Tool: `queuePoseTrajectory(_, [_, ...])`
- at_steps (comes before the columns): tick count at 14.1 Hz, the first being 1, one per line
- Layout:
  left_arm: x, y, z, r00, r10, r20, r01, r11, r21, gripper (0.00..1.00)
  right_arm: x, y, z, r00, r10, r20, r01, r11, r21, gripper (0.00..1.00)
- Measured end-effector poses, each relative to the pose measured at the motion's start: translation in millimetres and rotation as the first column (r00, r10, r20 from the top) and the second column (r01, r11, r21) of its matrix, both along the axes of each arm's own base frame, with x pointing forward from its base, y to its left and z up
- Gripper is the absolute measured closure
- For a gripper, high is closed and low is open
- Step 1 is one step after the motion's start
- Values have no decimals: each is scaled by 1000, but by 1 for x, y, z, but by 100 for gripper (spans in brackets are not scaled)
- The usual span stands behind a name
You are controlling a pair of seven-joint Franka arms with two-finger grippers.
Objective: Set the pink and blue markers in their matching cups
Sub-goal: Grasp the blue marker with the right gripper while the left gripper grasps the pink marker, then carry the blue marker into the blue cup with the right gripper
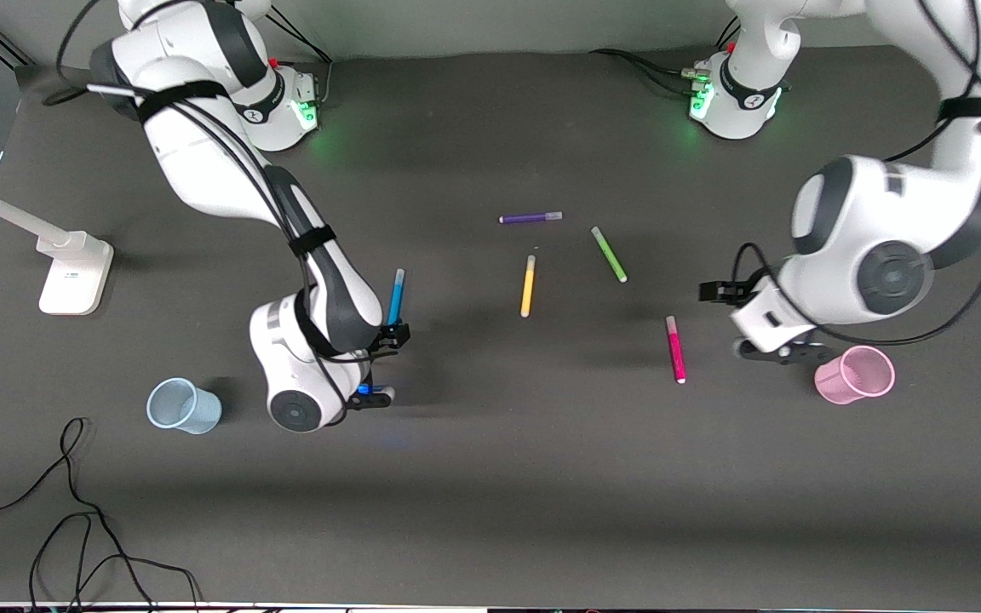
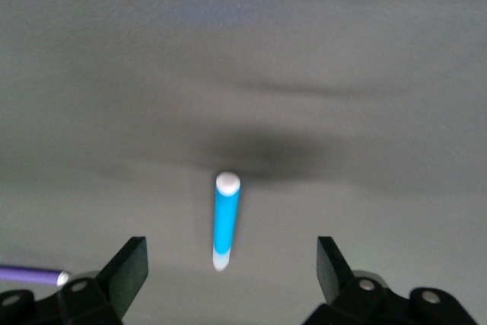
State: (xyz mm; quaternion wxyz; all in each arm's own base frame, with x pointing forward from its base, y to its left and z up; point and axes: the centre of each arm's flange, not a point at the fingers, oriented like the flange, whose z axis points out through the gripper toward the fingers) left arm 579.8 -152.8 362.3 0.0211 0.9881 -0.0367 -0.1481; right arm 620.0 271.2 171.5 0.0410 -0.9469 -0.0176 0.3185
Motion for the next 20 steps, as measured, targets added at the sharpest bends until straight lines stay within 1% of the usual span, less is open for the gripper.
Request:
queuePoseTrajectory(3, [6,-12,-58,1000,-3,7,4,1000,-7,0,-5,2,-25,1000,1,-29,-1,1000,-5,4])
queuePoseTrajectory(4, [7,-15,-78,1000,-4,11,4,1000,-10,0,-8,6,-30,999,4,-38,-4,1000,-1,9])
queuePoseTrajectory(5, [7,-18,-96,1000,-5,18,5,1000,-12,0,-12,12,-33,999,11,-44,-11,1000,0,9])
queuePoseTrajectory(6, [5,-22,-112,1000,-7,25,7,1000,-15,0,-15,17,-36,999,15,-48,-15,1000,-2,15])
queuePoseTrajectory(7, [4,-25,-123,999,-10,33,11,1000,-17,0,-18,21,-37,999,16,-52,-16,1000,-4,26])
queuePoseTrajectory(8, [2,-28,-132,999,-11,42,12,1000,-19,0,-19,24,-39,998,17,-55,-17,1000,-5,39])
queuePoseTrajectory(9, [0,-31,-138,999,-7,50,8,1000,-19,0,-20,24,-39,998,16,-57,-17,1000,-7,44])
queuePoseTrajectory(10, [0,-32,-144,999,-1,55,2,1000,-19,0,-20,23,-39,998,16,-58,-16,1000,-7,45])
queuePoseTrajectory(11, [0,-33,-148,998,4,61,-2,1000,-20,0,-20,23,-39,998,16,-61,-16,1000,-9,54])
queuePoseTrajectory(13, [1,-34,-158,996,9,85,-7,1000,-26,1,-21,21,-39,997,17,-73,-18,1000,-11,78])
queuePoseTrajectory(14, [2,-35,-163,995,13,104,-10,999,-31,2,-21,21,-38,997,17,-76,-18,1000,-12,83])
queuePoseTrajectory(17, [6,-36,-186,989,26,148,-20,999,-44,2,-16,20,-33,998,15,-64,-16,1000,-9,83])
queuePoseTrajectory(19, [6,-36,-198,986,31,164,-23,999,-49,4,-7,20,-19,999,5,-35,-6,1000,-6,83])
queuePoseTrajectory(20, [6,-36,-200,985,33,172,-25,998,-51,12,0,18,-5,1000,-16,-11,16,1000,-15,83])
